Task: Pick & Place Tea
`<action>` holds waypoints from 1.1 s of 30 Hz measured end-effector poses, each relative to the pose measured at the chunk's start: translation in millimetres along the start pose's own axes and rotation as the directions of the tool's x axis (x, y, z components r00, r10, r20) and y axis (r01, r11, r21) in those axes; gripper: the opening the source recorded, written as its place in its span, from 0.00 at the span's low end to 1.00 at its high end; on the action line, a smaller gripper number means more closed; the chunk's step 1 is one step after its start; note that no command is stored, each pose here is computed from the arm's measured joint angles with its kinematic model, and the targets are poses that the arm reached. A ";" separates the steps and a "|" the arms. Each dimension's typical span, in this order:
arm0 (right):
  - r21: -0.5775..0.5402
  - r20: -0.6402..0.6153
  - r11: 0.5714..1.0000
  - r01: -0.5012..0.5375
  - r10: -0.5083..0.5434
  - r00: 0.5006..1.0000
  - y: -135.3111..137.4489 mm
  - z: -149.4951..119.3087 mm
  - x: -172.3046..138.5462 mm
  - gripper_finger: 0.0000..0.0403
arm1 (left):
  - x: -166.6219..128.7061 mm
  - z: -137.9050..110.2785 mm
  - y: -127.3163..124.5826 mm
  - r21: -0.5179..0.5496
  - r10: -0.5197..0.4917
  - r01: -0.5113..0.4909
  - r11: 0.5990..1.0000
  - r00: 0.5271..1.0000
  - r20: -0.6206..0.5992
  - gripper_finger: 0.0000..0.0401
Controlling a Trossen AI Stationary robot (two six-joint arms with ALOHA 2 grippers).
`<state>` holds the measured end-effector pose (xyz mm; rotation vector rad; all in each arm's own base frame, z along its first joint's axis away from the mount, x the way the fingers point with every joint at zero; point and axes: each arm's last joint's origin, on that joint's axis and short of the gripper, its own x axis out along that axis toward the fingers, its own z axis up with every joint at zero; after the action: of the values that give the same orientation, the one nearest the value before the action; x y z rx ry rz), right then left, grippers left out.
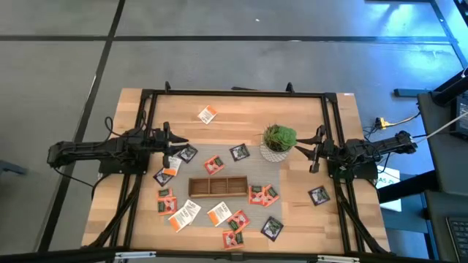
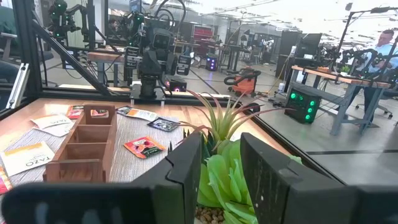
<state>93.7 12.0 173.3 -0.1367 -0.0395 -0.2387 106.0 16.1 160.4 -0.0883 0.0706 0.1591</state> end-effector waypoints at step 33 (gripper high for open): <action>0.000 -0.001 1.000 0.008 -0.008 1.000 -0.2 0.0 0.0 0.29 | 0.0 0.1 0.0 0.000 0.000 0.000 1.000 1.000 0.001 0.25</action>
<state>93.7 11.8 173.3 -0.1363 -0.0389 -0.2467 106.0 16.1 160.6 -0.0882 0.0699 0.1590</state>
